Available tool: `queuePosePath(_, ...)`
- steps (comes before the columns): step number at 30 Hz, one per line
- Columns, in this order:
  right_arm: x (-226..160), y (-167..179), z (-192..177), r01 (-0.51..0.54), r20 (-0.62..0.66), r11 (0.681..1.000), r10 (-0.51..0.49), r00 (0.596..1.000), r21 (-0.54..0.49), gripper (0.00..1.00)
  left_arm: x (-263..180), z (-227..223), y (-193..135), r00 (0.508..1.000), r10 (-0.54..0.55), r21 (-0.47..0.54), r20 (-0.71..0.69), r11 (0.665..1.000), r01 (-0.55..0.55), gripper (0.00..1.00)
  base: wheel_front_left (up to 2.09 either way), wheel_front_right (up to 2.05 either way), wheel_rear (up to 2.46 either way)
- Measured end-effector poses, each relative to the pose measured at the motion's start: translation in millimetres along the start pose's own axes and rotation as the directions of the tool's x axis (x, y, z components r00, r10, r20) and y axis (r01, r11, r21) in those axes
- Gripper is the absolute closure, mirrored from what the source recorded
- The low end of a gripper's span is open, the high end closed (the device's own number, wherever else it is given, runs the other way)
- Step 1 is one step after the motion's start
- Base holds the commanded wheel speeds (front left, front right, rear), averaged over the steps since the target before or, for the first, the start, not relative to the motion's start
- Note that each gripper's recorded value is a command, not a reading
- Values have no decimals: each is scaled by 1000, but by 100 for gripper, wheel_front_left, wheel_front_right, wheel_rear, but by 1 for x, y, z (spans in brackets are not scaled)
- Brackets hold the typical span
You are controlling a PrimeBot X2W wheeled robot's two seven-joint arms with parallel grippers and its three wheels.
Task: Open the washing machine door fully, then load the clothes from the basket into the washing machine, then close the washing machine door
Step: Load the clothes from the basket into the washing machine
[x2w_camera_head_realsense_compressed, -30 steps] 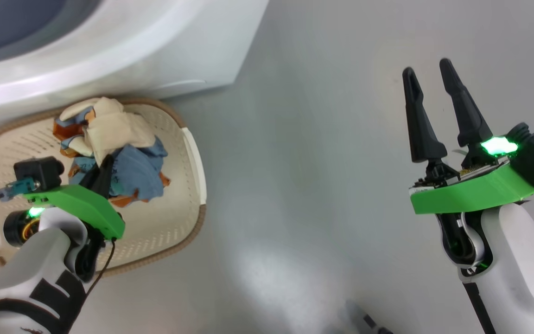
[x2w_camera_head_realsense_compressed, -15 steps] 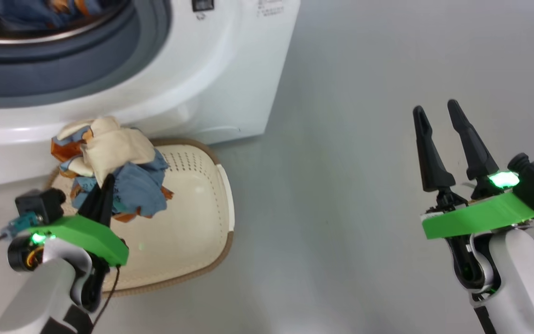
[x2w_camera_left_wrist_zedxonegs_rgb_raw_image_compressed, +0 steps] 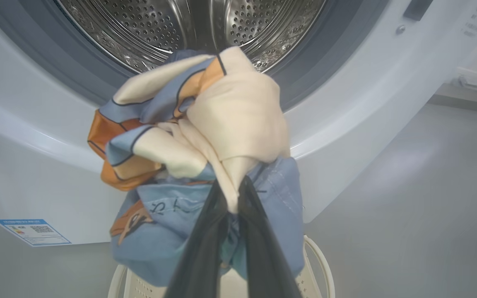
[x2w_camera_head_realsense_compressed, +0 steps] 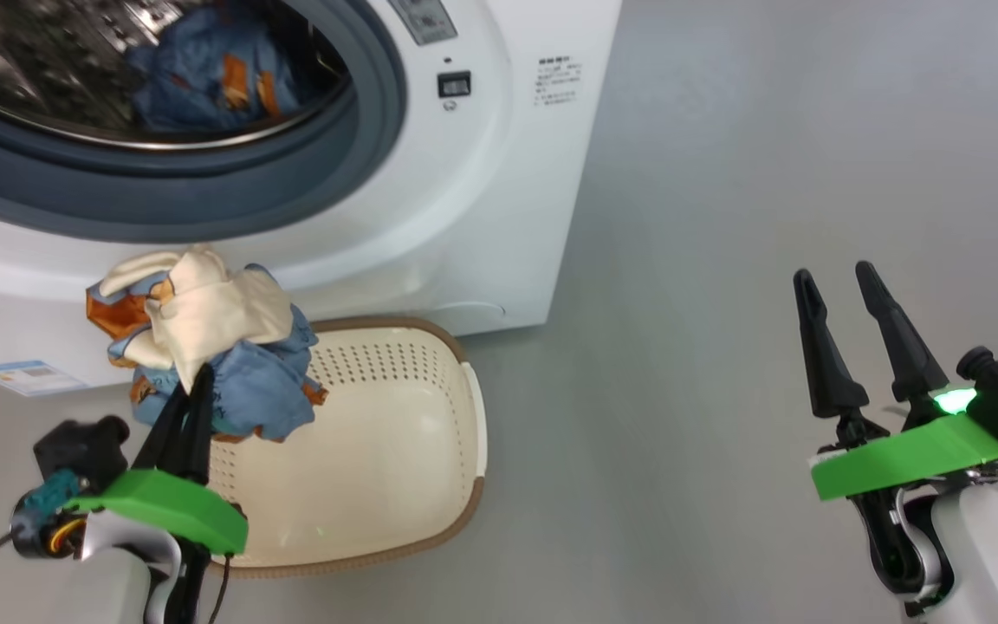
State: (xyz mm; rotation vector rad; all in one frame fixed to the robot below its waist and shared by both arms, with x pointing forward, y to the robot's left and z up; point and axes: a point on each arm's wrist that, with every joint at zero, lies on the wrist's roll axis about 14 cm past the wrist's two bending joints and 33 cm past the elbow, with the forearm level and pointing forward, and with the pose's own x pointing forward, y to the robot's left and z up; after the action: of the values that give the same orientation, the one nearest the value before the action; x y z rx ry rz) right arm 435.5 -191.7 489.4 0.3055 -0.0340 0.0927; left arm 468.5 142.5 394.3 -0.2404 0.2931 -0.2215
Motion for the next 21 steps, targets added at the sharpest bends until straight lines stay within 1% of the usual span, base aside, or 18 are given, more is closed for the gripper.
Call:
queuePosePath(8, -13, 8, 7, -26, 6, 1000, 26, 1000, -8, 0, -37, 37, 4, 989, 32, 56, 142, 998, -40, 100, 0, 0, 0)
queuePosePath(12, -12, 11, 11, -36, 17, 999, 36, 999, -9, 0, -52, 48, 6, 980, 52, 60, 193, 996, -65, 100, 0, 0, 0)
queuePosePath(16, -17, 13, 10, -39, 13, 999, 39, 999, -8, 0, -69, 57, 6, 968, 71, 70, 240, 993, -91, 100, 0, 0, 0)
queuePosePath(21, -21, 12, 6, -34, 0, 999, 34, 999, -5, 0, -87, 56, 7, 960, 98, 68, 263, 990, -119, 100, 0, 0, 0)
